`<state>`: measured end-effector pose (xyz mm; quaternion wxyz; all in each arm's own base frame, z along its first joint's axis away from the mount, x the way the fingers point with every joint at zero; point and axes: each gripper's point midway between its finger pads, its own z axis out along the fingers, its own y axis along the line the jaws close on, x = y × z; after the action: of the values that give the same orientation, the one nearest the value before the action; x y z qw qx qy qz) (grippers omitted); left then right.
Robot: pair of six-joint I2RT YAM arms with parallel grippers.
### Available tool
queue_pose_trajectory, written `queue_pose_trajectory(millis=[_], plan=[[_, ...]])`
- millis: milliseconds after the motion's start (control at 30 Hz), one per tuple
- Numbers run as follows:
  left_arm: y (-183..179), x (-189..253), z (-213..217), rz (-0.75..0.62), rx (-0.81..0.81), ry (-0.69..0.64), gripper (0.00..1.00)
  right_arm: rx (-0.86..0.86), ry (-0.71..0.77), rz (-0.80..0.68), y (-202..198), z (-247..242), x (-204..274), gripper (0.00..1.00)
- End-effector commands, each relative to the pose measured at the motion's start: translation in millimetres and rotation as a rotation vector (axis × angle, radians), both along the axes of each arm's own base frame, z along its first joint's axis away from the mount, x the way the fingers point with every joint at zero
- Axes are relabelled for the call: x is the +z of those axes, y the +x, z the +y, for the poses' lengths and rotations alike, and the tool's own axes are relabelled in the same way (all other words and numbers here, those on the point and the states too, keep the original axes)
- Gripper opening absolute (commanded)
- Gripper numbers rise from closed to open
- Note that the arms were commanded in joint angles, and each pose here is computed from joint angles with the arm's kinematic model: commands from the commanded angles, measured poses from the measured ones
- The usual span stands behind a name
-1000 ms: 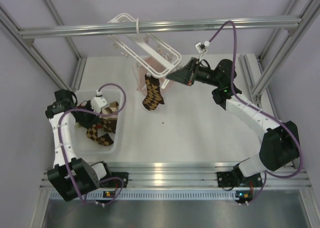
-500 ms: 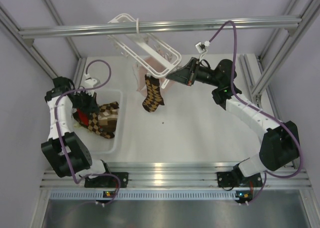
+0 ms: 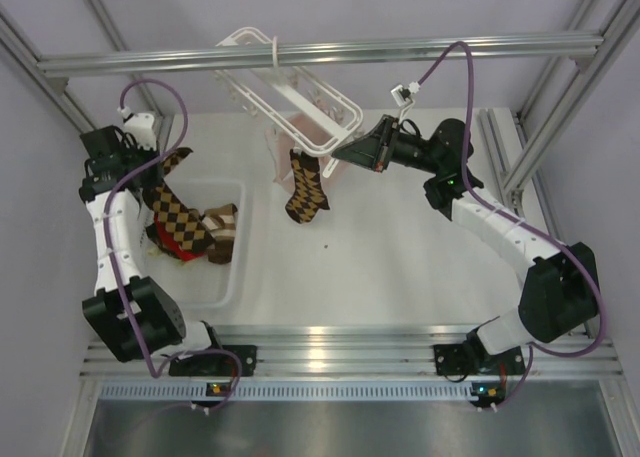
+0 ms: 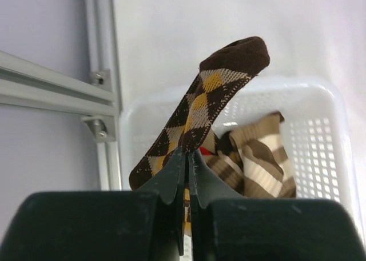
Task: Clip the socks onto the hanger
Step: Clamp the sock onto the hanger.
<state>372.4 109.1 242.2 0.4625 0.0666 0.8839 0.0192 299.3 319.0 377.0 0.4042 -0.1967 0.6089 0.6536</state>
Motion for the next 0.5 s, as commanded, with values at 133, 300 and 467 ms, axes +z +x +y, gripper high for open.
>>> queue_pose_trajectory(millis=[133,300,467], plan=[[17.9,-9.6,33.7,0.028,0.123,0.055,0.07,-0.003,0.040,-0.090,0.3,1.7,23.6,0.00],[6.1,-33.8,31.7,0.163,0.086,0.057,0.52,-0.001,0.035,-0.089,0.8,2.2,21.6,0.00],[-16.2,-20.4,-14.1,0.211,-0.395,0.127,0.62,0.000,0.034,-0.087,0.6,2.2,20.3,0.00]])
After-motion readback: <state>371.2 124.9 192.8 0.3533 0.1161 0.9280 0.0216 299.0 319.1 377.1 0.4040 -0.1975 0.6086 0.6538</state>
